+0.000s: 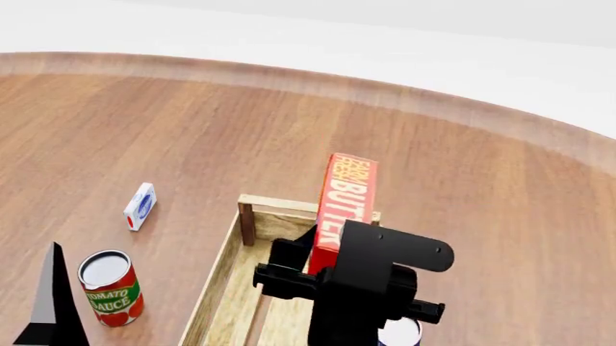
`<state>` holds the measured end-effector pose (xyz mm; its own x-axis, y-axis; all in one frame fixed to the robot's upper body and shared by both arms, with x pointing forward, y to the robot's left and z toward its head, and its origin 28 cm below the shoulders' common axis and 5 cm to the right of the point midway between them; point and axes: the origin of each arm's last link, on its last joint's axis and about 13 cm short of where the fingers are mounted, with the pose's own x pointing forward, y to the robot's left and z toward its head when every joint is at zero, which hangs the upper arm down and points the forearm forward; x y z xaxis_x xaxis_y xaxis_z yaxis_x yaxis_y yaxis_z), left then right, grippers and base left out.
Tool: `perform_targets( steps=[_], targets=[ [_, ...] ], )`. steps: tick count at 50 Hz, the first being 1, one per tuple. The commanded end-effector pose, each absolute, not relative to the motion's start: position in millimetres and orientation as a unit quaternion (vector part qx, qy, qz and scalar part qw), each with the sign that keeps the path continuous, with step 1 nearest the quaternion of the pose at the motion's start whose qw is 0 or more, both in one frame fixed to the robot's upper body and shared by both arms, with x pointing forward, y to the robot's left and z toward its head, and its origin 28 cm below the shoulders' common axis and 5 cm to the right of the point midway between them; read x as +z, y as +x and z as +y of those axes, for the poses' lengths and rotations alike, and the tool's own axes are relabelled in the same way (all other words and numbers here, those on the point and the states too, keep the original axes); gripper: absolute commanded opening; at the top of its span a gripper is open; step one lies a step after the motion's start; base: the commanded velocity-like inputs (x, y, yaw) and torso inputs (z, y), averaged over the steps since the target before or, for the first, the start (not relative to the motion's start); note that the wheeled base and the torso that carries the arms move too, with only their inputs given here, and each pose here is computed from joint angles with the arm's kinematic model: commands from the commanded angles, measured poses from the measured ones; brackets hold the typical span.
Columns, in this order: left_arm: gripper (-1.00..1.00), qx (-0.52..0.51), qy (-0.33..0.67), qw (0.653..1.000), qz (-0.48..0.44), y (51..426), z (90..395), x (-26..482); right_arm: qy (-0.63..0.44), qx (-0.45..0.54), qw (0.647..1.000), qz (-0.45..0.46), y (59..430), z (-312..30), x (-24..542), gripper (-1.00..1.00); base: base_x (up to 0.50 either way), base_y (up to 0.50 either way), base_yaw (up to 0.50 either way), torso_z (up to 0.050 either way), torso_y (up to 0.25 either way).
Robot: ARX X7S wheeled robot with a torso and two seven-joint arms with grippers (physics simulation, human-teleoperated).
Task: Pick up the butter and put it in the tray.
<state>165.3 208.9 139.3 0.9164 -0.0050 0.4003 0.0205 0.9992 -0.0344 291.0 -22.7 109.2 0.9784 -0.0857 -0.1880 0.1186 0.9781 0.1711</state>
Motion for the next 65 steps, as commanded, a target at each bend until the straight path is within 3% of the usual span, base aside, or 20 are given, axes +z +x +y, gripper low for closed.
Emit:
perform_targets(
  steps=[1,65],
  targets=[
    [1.0,-0.006,-0.02,0.979,-0.205,164.9,209.2,139.5,0.082,-0.076,0.992,0.066,285.2,-12.5,108.0,-1.0,0.0,0.0,0.0,0.0,0.0],
    [1.0,-0.01,-0.023,0.979,-0.205,164.5,209.4,146.2,0.058,-0.033,0.988,0.141,289.3,21.5,49.9,-1.0,0.0,0.0,0.0,0.0,0.001]
  ],
)
